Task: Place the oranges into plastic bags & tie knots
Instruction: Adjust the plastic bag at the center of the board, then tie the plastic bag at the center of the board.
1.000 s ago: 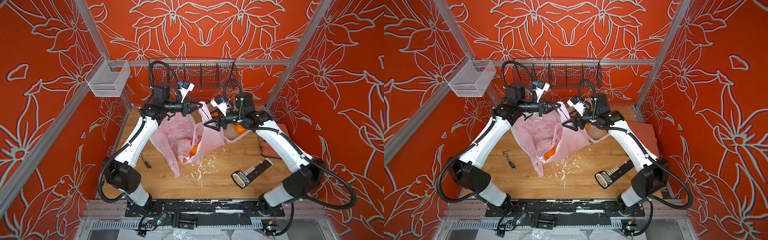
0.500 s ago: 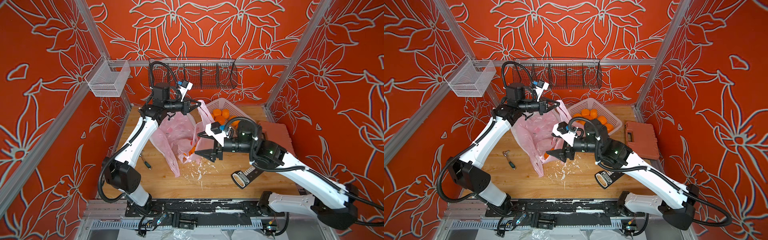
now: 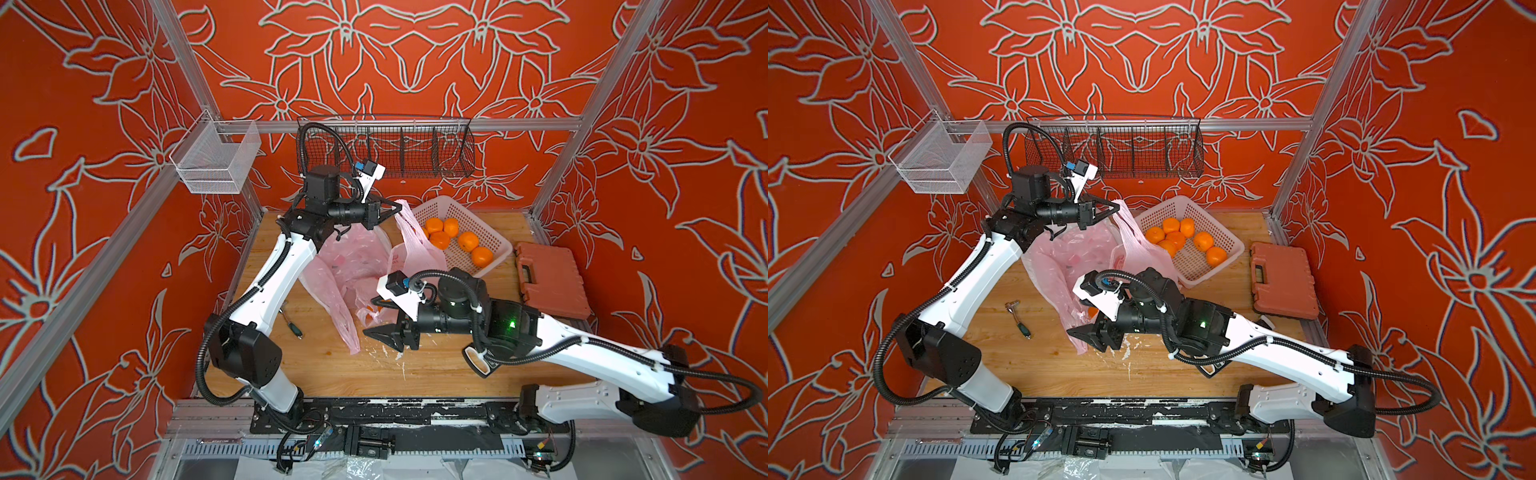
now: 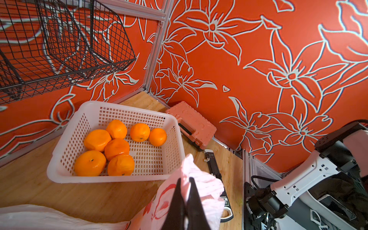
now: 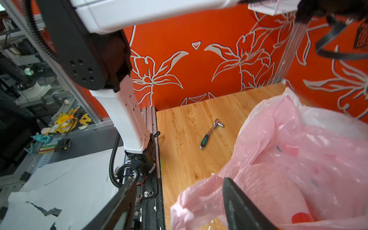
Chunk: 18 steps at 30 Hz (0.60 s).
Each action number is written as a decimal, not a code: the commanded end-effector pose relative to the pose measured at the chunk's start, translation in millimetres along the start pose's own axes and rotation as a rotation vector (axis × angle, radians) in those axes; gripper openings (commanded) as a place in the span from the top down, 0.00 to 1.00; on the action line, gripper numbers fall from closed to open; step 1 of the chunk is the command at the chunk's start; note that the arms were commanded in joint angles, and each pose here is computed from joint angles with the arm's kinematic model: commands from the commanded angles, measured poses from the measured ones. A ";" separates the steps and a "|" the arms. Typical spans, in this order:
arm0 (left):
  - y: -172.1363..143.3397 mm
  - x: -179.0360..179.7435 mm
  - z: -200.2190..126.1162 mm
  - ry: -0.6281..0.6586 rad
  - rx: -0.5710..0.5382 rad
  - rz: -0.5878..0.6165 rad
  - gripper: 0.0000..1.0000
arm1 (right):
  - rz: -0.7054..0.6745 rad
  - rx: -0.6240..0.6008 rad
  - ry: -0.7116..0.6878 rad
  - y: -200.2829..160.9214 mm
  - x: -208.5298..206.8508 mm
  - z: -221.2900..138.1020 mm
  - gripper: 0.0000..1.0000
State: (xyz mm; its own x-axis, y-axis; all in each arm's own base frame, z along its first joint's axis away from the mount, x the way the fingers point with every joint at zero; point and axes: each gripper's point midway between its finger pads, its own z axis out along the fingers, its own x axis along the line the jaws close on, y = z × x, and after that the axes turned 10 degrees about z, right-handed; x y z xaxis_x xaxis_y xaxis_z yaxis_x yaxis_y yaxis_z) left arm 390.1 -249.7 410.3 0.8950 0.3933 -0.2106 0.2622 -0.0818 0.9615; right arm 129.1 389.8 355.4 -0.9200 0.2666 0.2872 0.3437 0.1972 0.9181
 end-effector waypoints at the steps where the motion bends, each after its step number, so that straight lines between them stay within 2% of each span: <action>1: 3.9 -3.3 -4.0 -0.002 -0.013 0.018 1.00 | 0.006 -0.019 -0.070 4.3 -10.4 1.1 0.47; 5: 2.8 -1.6 -4.9 0.000 -0.014 0.010 1.00 | 0.010 -0.054 -0.105 8.7 -15.9 -5.6 0.87; 7: 3.4 -3.1 -6.0 -0.002 -0.017 0.008 1.00 | 0.009 -0.085 -0.105 16.8 -14.8 -10.6 1.00; 14: 34.7 -46.3 -28.4 -0.061 -0.069 0.069 1.00 | -0.092 -0.156 -0.080 64.4 3.5 -38.9 1.00; 18: 38.1 -74.3 -35.2 -0.103 -0.055 0.113 1.00 | -0.120 -0.182 -0.120 76.7 -2.6 -50.3 1.00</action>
State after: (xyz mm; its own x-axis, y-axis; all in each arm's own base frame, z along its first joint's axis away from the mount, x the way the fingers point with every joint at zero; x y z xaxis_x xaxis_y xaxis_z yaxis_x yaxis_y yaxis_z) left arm 357.5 -247.8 438.3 0.9150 0.3552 -0.1913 0.2293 -0.0677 0.9710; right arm 144.3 371.6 413.7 -0.9186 0.3409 0.1998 0.2473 0.1015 0.9636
